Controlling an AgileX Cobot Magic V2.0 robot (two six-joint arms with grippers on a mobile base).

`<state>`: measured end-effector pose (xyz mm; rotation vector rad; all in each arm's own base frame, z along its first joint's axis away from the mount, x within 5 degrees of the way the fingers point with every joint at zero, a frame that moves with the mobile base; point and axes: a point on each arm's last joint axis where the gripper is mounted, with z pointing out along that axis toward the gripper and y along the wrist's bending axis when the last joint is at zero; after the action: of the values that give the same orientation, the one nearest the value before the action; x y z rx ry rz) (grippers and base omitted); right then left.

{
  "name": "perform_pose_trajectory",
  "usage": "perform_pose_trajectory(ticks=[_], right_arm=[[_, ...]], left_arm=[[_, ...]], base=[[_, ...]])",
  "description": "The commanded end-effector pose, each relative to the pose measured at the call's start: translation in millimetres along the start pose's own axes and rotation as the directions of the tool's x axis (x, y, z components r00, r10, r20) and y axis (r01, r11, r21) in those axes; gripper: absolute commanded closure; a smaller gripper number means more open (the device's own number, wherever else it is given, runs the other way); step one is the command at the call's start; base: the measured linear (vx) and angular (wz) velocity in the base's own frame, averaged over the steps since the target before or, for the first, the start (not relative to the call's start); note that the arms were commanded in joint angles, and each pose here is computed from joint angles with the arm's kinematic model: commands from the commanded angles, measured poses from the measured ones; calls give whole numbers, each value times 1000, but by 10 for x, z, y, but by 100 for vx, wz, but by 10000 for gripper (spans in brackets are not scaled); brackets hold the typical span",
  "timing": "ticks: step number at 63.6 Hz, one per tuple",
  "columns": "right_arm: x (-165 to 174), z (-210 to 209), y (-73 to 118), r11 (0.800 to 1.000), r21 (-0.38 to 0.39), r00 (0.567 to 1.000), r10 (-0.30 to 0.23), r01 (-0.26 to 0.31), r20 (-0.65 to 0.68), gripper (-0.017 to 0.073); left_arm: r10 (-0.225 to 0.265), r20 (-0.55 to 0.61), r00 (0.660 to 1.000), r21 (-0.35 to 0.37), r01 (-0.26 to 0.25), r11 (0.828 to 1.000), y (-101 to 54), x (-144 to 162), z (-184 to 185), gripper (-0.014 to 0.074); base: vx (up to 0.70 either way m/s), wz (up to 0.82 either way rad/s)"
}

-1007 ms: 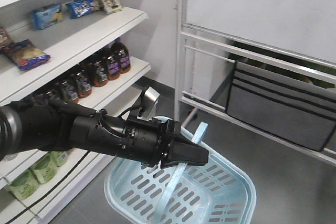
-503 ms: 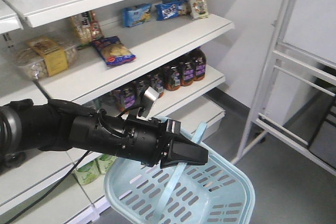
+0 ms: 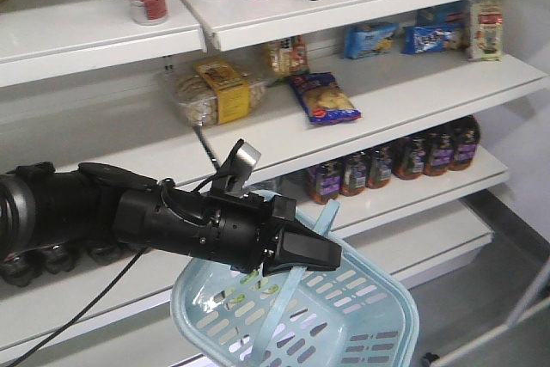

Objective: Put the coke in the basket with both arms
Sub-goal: 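Drive the base to the shelf with the red Coca-Cola bottle, then approach the Coca-Cola shelf, holding the basket low with the left gripper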

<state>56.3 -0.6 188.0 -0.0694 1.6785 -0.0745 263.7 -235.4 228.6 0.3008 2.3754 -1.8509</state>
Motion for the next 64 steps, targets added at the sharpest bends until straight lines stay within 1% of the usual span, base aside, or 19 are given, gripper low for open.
perform_pose_trajectory(ticks=[1,31,64], right_arm=[[-45,-7,-5,1000,10,997,-13,13,75,569],[-45,-7,-5,1000,10,997,-13,13,75,569],[-45,-7,-5,1000,10,997,-13,13,75,569]], left_arm=[[12,53,999,143,-19,990,-326,-51,-69,599],[12,53,999,143,-19,990,-326,-51,-69,599],[12,53,999,143,-19,990,-326,-51,-69,599]], base=[[11,57],[9,49],[6,29]])
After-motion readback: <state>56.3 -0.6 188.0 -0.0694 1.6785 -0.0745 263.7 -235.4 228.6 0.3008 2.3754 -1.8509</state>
